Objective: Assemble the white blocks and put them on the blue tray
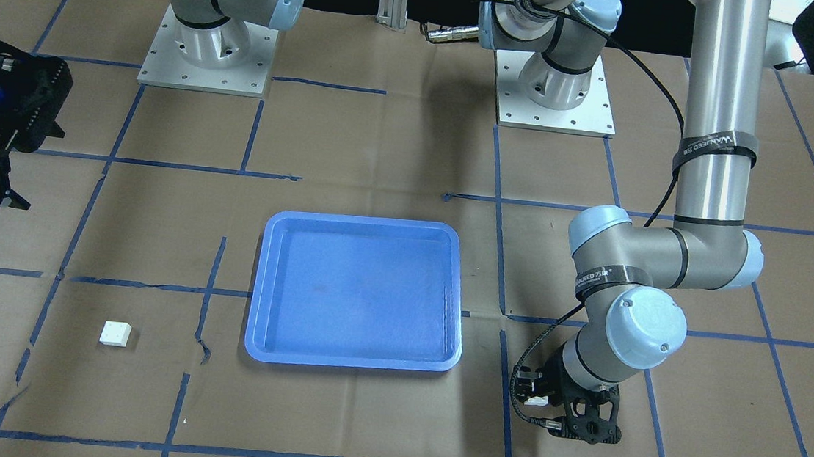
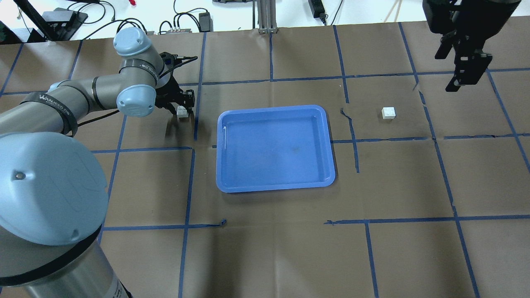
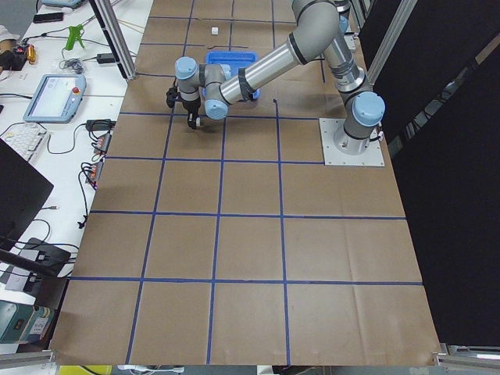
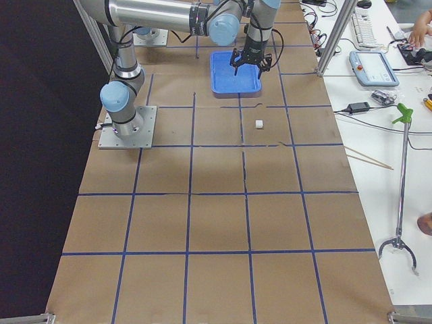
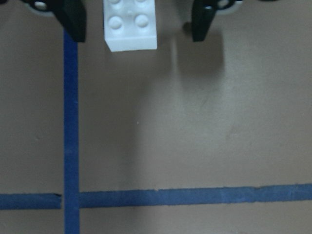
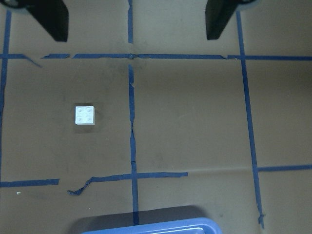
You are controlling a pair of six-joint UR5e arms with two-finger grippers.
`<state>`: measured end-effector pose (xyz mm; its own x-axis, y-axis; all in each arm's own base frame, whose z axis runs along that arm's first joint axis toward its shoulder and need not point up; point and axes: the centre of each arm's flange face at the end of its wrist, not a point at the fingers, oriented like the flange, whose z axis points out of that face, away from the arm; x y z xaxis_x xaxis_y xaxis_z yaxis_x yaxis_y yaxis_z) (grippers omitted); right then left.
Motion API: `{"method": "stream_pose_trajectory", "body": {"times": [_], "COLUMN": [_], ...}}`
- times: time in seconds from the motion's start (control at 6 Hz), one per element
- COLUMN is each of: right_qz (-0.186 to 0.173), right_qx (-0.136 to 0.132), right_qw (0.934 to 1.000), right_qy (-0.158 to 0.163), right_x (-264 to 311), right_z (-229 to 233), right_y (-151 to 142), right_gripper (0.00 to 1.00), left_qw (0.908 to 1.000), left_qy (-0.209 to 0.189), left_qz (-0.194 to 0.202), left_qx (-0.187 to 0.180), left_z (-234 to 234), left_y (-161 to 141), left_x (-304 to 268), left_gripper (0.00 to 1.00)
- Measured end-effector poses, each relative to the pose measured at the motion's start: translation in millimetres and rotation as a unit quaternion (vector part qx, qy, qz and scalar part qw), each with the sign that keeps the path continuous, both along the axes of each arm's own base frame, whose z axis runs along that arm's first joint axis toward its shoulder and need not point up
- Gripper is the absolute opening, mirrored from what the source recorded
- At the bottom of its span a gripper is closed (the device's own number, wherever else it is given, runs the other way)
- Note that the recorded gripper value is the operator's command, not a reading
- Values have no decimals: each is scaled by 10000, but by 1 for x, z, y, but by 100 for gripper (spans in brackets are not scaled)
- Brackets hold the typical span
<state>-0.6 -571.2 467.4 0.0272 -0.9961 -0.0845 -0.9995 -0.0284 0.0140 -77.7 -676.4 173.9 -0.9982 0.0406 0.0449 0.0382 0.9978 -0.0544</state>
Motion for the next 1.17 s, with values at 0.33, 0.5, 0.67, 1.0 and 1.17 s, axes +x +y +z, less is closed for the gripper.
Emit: {"method": "stream_pose_trajectory", "body": {"times": [0.33,0.5,0.67,1.0,1.17], "right_qz": [608,615,540,172,-52], "right_qx": [-97,-35,-49,-305,-525], "right_qw": [9981,9979,9977,9951,9922], "right_qy": [-76,-197,-405,-920,-1131], "right_x": [-25,-29,-34,-61,-66], "right_z": [-17,-36,-57,-123,-164], "right_y": [-17,-28,-40,-56,-58], "right_gripper": [100,100,100,100,100], "left_qw": [10000,9999,9998,9931,9756], "left_qy": [9,13,15,-43,-82], "left_qz": [12,-1,-131,-1157,-2183], "left_qx": [-65,-103,-128,-206,-243], "left_z": [8,24,42,71,77], "left_y": [-2,-1,4,36,59], "left_x": [-2,-10,-31,-118,-165], "left_gripper": [26,26,26,26,26]}}
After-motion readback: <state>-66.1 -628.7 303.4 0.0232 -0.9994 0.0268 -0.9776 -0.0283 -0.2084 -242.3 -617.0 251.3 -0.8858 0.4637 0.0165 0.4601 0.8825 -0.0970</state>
